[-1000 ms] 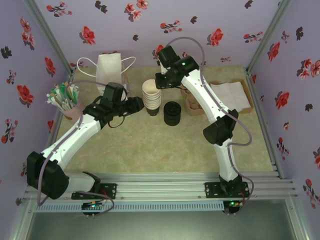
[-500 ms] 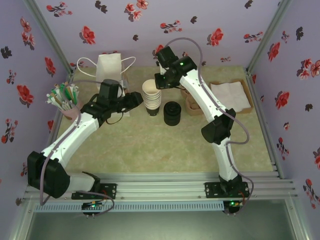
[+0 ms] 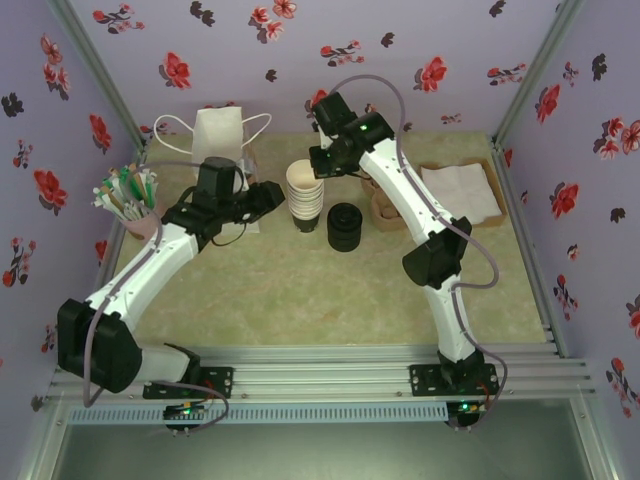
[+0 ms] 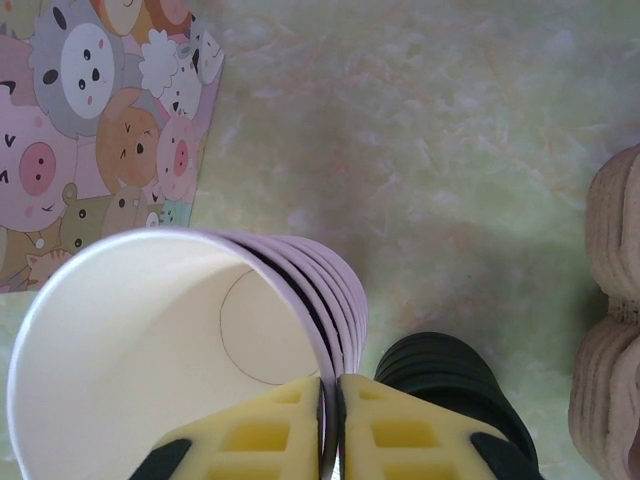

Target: Pack the takeout coffee

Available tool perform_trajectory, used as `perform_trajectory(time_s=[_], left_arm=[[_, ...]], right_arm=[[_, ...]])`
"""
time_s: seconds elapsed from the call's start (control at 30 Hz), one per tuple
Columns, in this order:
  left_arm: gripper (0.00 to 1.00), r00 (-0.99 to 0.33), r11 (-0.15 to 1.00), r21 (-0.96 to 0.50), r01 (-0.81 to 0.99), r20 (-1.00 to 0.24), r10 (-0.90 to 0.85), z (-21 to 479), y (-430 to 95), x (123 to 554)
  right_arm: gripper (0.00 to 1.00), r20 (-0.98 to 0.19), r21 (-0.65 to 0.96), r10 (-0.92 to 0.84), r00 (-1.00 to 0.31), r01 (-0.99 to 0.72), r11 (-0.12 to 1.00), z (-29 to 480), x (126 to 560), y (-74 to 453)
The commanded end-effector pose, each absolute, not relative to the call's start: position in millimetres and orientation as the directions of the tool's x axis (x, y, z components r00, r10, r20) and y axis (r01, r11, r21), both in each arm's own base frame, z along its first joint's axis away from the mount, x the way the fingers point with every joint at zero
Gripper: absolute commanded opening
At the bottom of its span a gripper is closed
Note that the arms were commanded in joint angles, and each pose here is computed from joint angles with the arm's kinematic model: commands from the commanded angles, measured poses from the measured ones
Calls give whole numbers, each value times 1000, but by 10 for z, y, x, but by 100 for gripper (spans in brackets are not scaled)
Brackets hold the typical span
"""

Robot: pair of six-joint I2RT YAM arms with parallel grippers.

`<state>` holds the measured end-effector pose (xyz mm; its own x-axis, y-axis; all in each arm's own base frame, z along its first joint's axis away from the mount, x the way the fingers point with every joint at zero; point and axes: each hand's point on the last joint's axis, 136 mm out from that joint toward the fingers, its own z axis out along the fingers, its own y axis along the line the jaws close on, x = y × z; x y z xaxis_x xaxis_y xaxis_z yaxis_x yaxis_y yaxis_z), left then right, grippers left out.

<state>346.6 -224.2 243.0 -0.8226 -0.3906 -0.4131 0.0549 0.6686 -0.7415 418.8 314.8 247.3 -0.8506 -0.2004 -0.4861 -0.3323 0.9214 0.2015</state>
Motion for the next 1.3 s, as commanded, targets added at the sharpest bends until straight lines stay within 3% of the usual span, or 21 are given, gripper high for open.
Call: perform_trajectory(time_s=[0.0, 0.23, 0.67, 1.27], left_arm=[[38, -827, 654, -755, 41, -393, -402, 2364, -2247, 3507], [39, -831, 629, -776, 35, -372, -413, 2307, -2275, 3534], [40, -829, 623, -782, 30, -368, -421, 2285, -2264, 3543], [46, -811, 608, -790, 81, -407, -420, 2609, -2229, 3400]], right_arm=[[10, -497, 204, -210, -842, -349, 915, 2537, 4168, 3190], [3, -494, 219, -201, -846, -344, 913, 2568, 4142, 3196], [2, -531, 264, -161, -832, -342, 902, 2824, 4113, 3206], [3, -661, 327, -68, -748, -369, 870, 3706, 3881, 2979]])
